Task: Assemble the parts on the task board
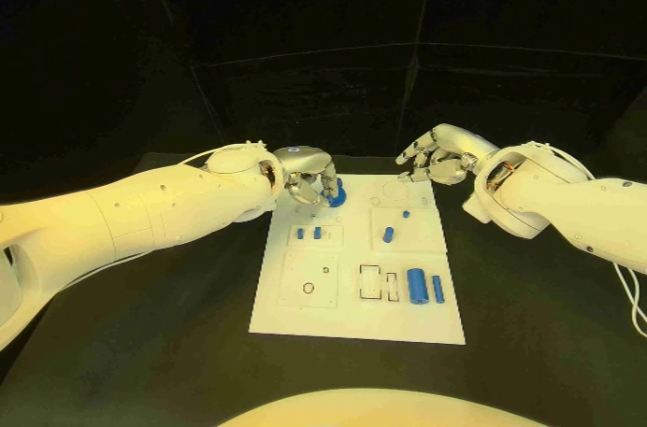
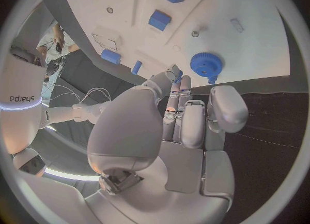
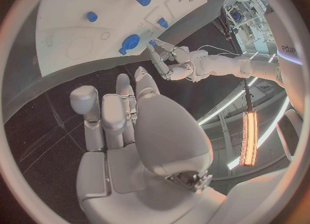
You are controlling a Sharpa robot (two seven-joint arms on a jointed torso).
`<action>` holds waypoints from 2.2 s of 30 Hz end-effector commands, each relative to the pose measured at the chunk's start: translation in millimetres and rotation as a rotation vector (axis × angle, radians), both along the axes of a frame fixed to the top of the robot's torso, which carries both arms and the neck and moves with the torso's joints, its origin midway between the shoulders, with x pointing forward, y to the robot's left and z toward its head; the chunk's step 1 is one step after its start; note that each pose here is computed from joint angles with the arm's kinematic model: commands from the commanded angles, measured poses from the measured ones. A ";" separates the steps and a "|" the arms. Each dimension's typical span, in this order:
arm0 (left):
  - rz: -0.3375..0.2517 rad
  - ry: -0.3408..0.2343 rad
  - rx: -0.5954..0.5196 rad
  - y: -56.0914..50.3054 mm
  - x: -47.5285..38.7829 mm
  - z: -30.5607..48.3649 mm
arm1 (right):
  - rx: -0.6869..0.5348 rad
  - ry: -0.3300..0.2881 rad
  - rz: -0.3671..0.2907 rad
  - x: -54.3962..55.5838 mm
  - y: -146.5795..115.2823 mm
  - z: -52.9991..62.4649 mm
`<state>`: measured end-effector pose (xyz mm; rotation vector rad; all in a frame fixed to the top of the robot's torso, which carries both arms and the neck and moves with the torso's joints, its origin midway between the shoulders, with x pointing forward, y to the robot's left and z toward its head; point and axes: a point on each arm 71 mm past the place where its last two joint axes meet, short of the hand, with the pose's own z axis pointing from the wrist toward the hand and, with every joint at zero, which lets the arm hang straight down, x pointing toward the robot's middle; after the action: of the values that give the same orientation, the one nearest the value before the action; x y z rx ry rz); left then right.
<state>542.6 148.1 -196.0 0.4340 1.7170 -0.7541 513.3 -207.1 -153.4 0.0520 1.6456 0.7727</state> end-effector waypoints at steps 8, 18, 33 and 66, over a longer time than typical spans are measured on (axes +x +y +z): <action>0.057 0.072 0.021 25.7 0.7 -6.5 | 0.003 0.002 0.000 -0.2 -1.4 1.1; 0.070 0.098 0.030 32.0 -0.2 -19.3 | 0.003 0.002 0.000 -0.2 -1.6 1.1; 0.078 0.112 0.038 29.8 1.5 -27.4 | 0.003 0.002 0.003 -0.3 -0.6 1.1; 0.061 0.150 0.058 25.4 0.7 -31.5 | 0.002 0.003 0.004 -0.1 -0.1 0.9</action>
<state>543.7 174.7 -227.1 0.3683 1.8719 -0.7040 513.2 -208.4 -153.6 0.0560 1.6490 0.7720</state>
